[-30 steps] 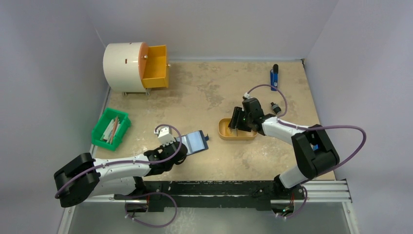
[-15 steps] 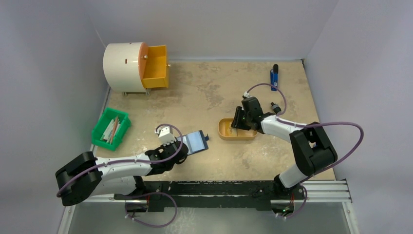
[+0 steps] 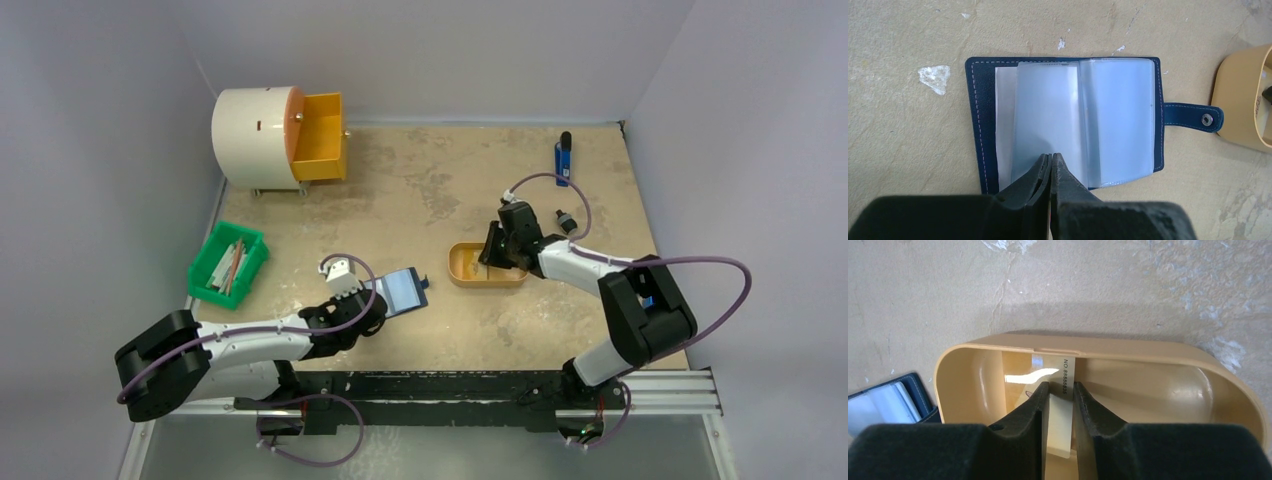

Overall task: Put the credit cards into the card holder
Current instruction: Pick up the credit card from the storage box.

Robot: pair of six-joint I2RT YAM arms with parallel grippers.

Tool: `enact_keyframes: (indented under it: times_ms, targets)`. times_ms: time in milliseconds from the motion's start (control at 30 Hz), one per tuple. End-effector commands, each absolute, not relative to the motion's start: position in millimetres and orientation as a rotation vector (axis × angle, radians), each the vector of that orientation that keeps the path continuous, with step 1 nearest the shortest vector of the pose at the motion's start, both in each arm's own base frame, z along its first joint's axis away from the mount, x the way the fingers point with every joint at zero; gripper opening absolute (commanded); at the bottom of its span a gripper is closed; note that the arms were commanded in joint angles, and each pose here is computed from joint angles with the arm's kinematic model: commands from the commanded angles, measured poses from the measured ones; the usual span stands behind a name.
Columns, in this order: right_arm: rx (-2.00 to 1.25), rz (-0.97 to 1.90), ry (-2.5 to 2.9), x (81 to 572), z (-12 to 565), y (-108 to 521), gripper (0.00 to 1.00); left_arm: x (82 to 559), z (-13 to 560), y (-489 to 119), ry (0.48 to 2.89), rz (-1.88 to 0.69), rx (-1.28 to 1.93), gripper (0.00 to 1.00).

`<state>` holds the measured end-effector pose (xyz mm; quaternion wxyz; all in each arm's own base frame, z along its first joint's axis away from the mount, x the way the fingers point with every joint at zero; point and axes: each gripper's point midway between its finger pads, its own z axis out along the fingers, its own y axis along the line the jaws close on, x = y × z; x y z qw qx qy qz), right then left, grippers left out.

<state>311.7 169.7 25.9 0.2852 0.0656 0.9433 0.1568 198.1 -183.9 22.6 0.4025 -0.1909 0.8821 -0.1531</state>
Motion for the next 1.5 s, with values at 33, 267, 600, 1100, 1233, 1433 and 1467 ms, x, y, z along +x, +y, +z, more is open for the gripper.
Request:
enact_keyframes:
  times_ms: [33, 267, 600, 1100, 1233, 1433, 1467]
  targets:
    - [0.196, 0.294, 2.606, 284.5, 13.6, 144.5, 0.23, 195.9, 18.1, -181.5, 2.254, -0.354, -0.473, 0.0]
    - [0.201, 0.295, 2.579, 283.9, 25.3, 140.5, 0.16, 195.9, 18.4, -181.1, 2.252, -0.355, -0.475, 0.0]
    - [0.203, 0.36, 2.552, 285.7, 39.5, 147.6, 0.05, 195.8, 18.5, -181.5, 2.252, -0.357, -0.473, 0.0]
    - [0.206, 0.511, 2.498, 283.6, 76.0, 163.8, 0.0, 196.6, 18.9, -182.9, 2.25, -0.361, -0.474, 0.0]
    - [0.212, 0.57, 2.481, 282.9, 87.5, 169.7, 0.0, 196.7, 18.8, -182.8, 2.25, -0.361, -0.473, 0.0]
    - [0.207, 0.603, 2.467, 284.0, 98.3, 174.2, 0.0, 197.2, 19.9, -183.3, 2.248, -0.363, -0.473, 0.0]
    - [0.207, 0.605, 2.47, 283.6, 98.2, 174.3, 0.0, 197.1, 19.9, -183.5, 2.248, -0.364, -0.472, 0.0]
